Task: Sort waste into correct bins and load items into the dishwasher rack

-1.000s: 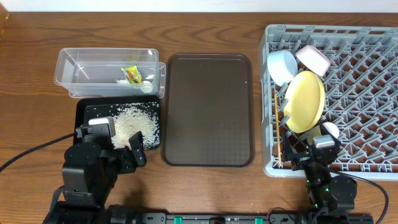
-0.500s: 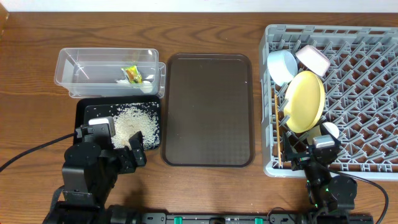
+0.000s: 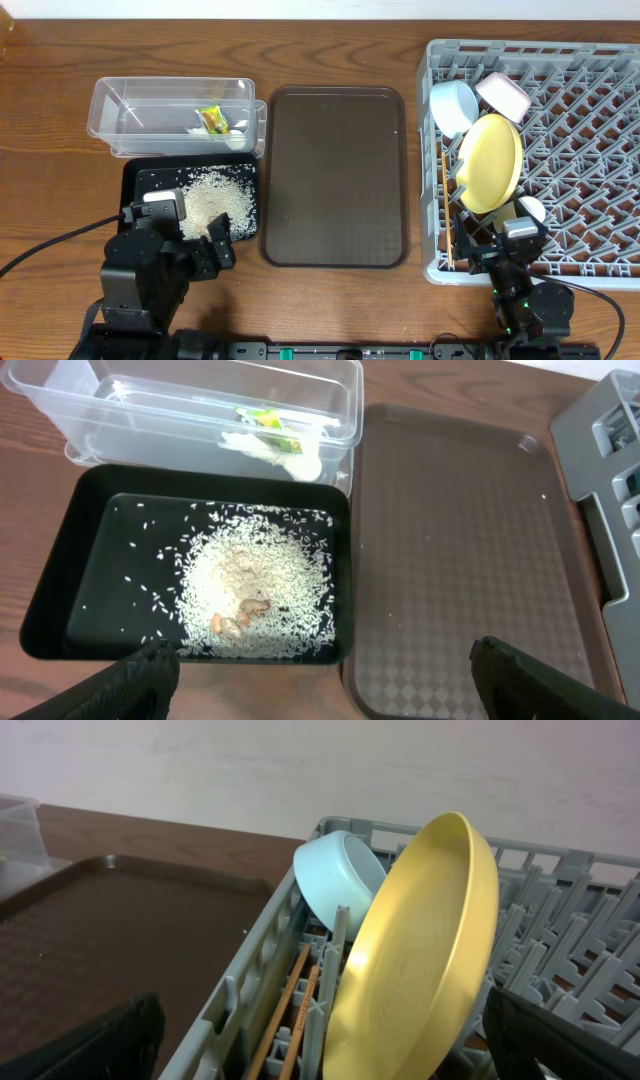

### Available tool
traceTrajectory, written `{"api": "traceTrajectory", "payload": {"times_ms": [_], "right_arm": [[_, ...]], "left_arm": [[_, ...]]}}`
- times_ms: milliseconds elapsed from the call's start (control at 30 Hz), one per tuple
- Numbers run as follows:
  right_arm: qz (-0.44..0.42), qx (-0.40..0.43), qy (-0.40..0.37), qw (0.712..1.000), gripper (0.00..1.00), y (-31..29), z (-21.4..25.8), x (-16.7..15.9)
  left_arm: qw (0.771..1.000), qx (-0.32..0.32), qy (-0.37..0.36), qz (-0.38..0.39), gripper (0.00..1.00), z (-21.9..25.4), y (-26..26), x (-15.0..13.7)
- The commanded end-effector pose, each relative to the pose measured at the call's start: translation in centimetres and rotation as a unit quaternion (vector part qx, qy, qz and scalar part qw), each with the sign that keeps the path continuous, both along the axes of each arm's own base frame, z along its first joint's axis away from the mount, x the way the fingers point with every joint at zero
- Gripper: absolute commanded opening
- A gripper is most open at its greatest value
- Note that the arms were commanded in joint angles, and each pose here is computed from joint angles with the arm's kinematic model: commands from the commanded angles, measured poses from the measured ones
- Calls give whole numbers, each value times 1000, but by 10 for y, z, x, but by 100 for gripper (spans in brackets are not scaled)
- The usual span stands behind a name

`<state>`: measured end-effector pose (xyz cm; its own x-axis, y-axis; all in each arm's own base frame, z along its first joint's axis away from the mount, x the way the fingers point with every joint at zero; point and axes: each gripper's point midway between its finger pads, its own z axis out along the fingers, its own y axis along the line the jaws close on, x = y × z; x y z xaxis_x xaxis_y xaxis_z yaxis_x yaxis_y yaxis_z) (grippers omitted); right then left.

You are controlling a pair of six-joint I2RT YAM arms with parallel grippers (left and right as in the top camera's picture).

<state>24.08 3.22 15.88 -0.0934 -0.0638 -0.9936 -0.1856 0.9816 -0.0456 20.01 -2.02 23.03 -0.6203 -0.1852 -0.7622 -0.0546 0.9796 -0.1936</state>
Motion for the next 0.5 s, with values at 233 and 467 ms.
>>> {"api": "traceTrajectory", "payload": {"times_ms": [233,467], "right_arm": [[6,-6,-3,1000,99,2,-1,0],[6,-6,-3,1000,99,2,-1,0]], "left_arm": [[994,5,-113,12,96,-40,7,16],[975,-2,-221,14,96,-55,7,29]]}}
